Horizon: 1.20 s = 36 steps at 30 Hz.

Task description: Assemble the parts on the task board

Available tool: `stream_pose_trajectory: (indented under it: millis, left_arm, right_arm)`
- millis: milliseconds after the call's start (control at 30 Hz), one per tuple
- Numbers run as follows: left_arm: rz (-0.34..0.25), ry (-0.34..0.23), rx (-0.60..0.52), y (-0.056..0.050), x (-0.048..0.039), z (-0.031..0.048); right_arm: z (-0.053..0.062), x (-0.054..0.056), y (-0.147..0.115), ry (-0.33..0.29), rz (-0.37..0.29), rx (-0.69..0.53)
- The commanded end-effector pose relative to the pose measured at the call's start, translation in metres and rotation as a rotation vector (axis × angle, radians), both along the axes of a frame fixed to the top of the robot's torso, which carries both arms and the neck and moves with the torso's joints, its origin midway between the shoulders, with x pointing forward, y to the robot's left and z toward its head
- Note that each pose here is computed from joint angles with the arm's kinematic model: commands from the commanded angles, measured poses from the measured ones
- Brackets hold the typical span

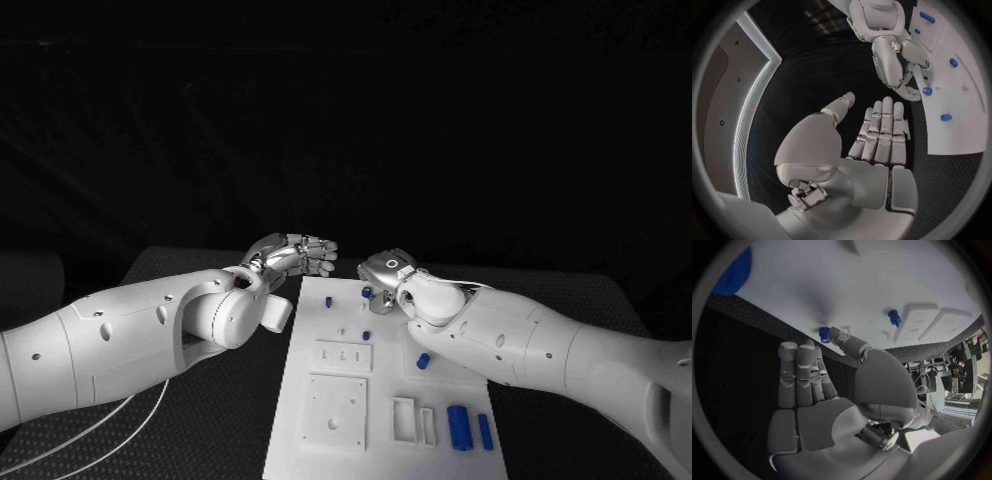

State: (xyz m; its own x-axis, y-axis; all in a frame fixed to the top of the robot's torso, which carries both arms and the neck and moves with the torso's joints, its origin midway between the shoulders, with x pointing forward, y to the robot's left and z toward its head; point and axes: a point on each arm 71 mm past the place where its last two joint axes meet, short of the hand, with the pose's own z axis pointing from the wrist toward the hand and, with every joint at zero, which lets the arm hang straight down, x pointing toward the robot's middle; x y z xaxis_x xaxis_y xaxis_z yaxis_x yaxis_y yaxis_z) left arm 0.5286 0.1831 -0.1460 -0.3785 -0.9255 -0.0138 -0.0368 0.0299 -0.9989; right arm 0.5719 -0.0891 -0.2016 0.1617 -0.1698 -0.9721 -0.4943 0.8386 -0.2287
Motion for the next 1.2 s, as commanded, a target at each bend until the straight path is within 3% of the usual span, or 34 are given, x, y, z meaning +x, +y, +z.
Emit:
stream_pose_trajectory:
  millis: [33,267,467,667,933,1200]
  left_arm:
    - [-0.013,-0.008,-0.002,-0.001,-0.0001,0.0016]
    - [-0.008,-0.009,-0.002,0.002,0.0002,0.0016]
    - [0.007,-0.013,0.000,0.011,-0.0005,0.0030]
    - [0.008,-0.015,0.001,0.013,-0.0002,0.0034]
    - [0.020,-0.017,0.003,0.019,0.0014,0.0031]
    - [0.020,-0.016,0.003,0.020,0.0010,0.0028]
  right_arm:
    - [0.001,-0.001,-0.002,-0.006,0.000,0.015]
    - [0.005,-0.008,-0.011,-0.027,0.021,0.061]
    - [0.024,-0.019,-0.032,0.007,0.024,0.141]
    - [0.036,-0.021,-0.068,0.050,-0.013,0.183]
    - [0.032,-0.010,-0.108,0.081,-0.097,0.173]
    - [0.024,-0.003,-0.129,0.099,-0.148,0.151]
